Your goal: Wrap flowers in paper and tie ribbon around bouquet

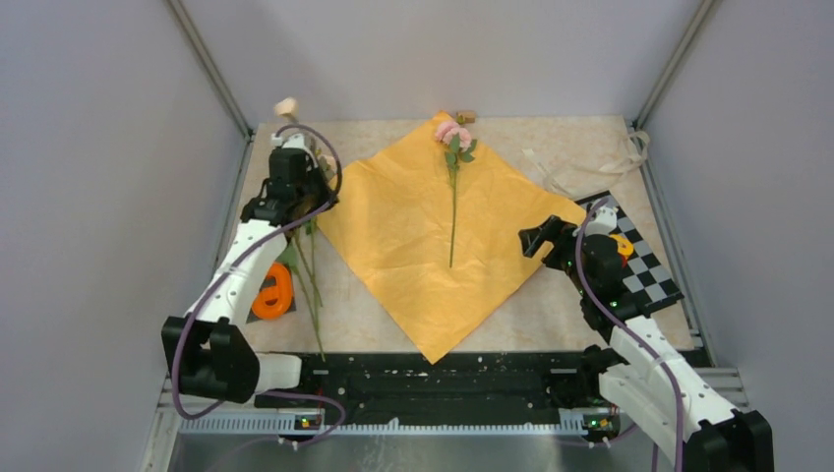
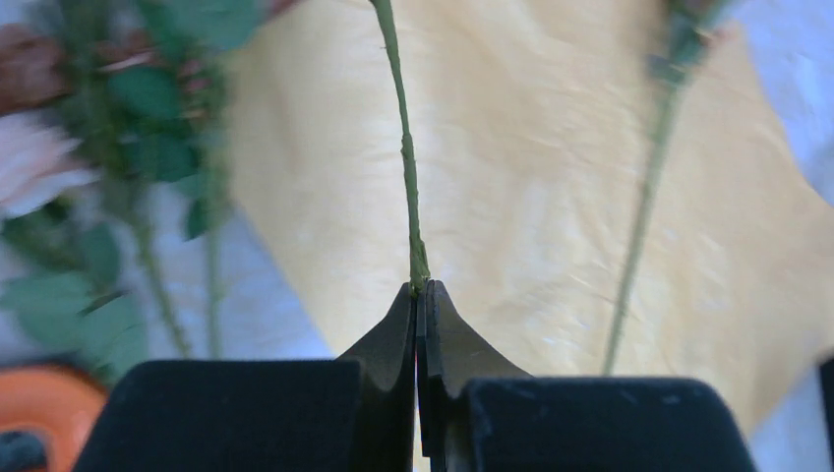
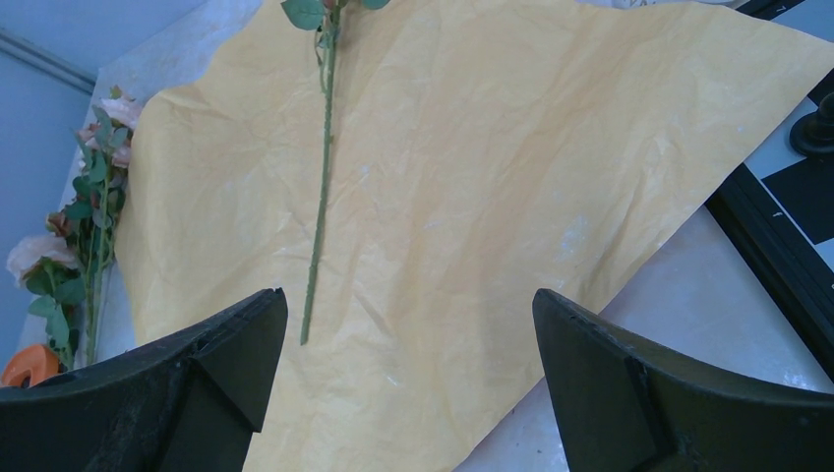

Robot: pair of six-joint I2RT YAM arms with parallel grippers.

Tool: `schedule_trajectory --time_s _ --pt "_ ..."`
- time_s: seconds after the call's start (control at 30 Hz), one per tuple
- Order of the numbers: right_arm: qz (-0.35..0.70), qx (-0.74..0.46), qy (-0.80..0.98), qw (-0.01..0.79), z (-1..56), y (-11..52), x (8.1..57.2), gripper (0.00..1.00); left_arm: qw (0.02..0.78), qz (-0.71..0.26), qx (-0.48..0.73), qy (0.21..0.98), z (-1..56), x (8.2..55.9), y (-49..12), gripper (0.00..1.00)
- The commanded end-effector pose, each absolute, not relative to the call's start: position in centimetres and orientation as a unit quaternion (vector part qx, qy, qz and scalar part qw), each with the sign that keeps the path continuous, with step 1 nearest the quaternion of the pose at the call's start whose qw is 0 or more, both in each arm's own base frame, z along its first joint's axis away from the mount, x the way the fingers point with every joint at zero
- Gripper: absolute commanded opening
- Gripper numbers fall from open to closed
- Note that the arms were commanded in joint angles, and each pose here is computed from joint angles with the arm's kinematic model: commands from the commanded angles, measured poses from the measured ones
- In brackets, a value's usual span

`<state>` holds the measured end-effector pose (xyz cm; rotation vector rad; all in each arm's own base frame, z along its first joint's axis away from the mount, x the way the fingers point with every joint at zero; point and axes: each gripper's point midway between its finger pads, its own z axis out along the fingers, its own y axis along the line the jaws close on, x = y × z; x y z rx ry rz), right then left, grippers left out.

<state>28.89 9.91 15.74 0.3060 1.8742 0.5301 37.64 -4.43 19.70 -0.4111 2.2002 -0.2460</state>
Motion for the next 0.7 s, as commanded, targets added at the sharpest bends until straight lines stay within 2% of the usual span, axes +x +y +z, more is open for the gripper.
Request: schedule_trajectory --time_s 0.0,0.1,0.2,0.4,0.67 --pt "0.224 0.137 0.767 0.586 19.0 9.3 29.6 0.99 0.483 -0.248 -0.025 0.840 25.6 39.0 -14.2 0.00" --pt "0.223 0.143 0.765 0.587 19.0 9.2 29.6 0.99 0.471 -0.326 0.027 0.819 26.7 40.2 -19.4 0.00" --pt "0.221 0.148 0.765 0.586 18.9 9.1 29.7 0.99 0.436 -0.367 0.048 0.820 25.3 42.1 -23.3 0.00" --pt "0.215 0.154 0.765 0.587 18.8 8.8 29.7 0.99 0.381 -0.371 0.046 0.846 20.5 47.4 -29.0 0.00" --pt "0.211 0.150 0.769 0.585 18.5 8.8 29.9 0.99 0.343 -0.350 -0.011 0.872 13.0 52.9 -31.4 0.00"
